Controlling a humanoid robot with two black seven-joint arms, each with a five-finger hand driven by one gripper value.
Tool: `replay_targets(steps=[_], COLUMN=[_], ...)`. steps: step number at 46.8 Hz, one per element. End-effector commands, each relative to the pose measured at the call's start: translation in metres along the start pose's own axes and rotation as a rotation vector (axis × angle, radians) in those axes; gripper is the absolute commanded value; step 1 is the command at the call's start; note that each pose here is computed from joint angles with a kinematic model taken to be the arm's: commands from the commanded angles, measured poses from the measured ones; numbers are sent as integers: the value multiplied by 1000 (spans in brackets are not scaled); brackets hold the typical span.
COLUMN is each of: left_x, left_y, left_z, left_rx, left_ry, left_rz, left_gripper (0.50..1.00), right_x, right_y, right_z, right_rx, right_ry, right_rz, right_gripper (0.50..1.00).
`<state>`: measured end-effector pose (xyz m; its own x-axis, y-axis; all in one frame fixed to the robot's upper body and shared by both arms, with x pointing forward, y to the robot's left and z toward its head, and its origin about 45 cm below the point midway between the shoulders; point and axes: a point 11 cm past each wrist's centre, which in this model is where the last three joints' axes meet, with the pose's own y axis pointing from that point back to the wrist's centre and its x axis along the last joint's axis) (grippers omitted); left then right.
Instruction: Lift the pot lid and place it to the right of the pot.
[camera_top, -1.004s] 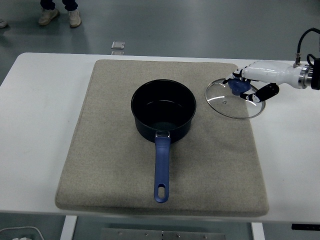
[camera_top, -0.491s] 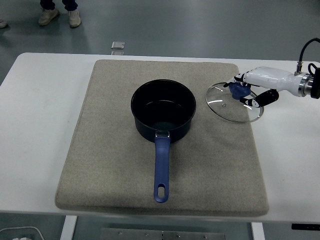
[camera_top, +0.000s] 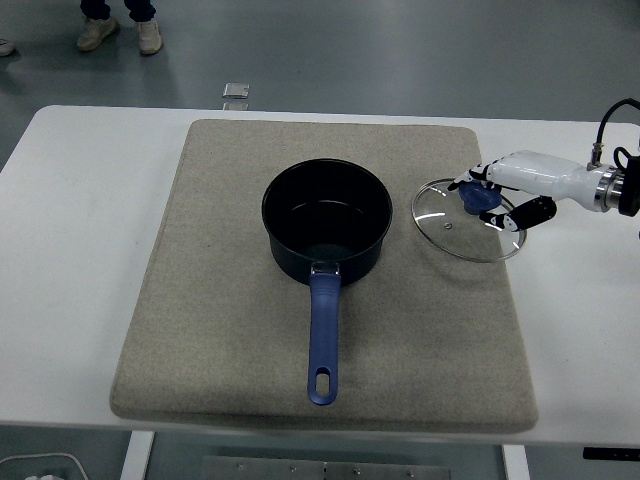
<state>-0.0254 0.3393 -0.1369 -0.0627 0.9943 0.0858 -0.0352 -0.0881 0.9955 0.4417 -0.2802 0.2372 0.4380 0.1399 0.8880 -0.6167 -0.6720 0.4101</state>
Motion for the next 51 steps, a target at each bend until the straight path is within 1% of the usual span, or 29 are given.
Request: replay_targets(steps=[1, 9, 10, 11, 12, 13, 17, 20, 45, 48, 51], left_x=[0, 0, 0, 0, 0, 0, 0, 0, 0, 0, 0], left_y=[0, 0, 0, 0, 0, 0, 0, 0, 0, 0, 0], left_z=[0, 0, 0, 0, 0, 0, 0, 0, 0, 0, 0], left_rx=[0, 0, 0, 0, 0, 0, 0, 0, 0, 0, 0], left_ry=[0, 0, 0, 0, 0, 0, 0, 0, 0, 2, 1], left_rz=[0, 0, 1, 0, 0, 0, 1, 0, 1, 0, 1], left_gripper=[1000, 1000, 1000, 1000, 1000, 1000, 1000, 1000, 1000, 1000, 1000], right_x=[0, 3, 4, 6, 7, 7, 5, 6, 14, 19, 34], right_y=[0, 1, 2, 2, 2, 2, 3, 3, 4, 4, 7], right_z=[0, 1, 2, 2, 2, 2, 3, 3, 3, 3, 4], right_rx=[-1, -4, -6, -7, -9, -10, -11, -12, -11, -11, -15], right_ry=[-2, -15, -28, -44, -60, -76, -117, -125, -120, -113, -90], right_rz=[-1, 11, 18, 27, 34, 39, 31, 27, 49, 58, 79], right_gripper=[500, 500, 693, 842, 909, 921, 921, 921, 921, 921, 921])
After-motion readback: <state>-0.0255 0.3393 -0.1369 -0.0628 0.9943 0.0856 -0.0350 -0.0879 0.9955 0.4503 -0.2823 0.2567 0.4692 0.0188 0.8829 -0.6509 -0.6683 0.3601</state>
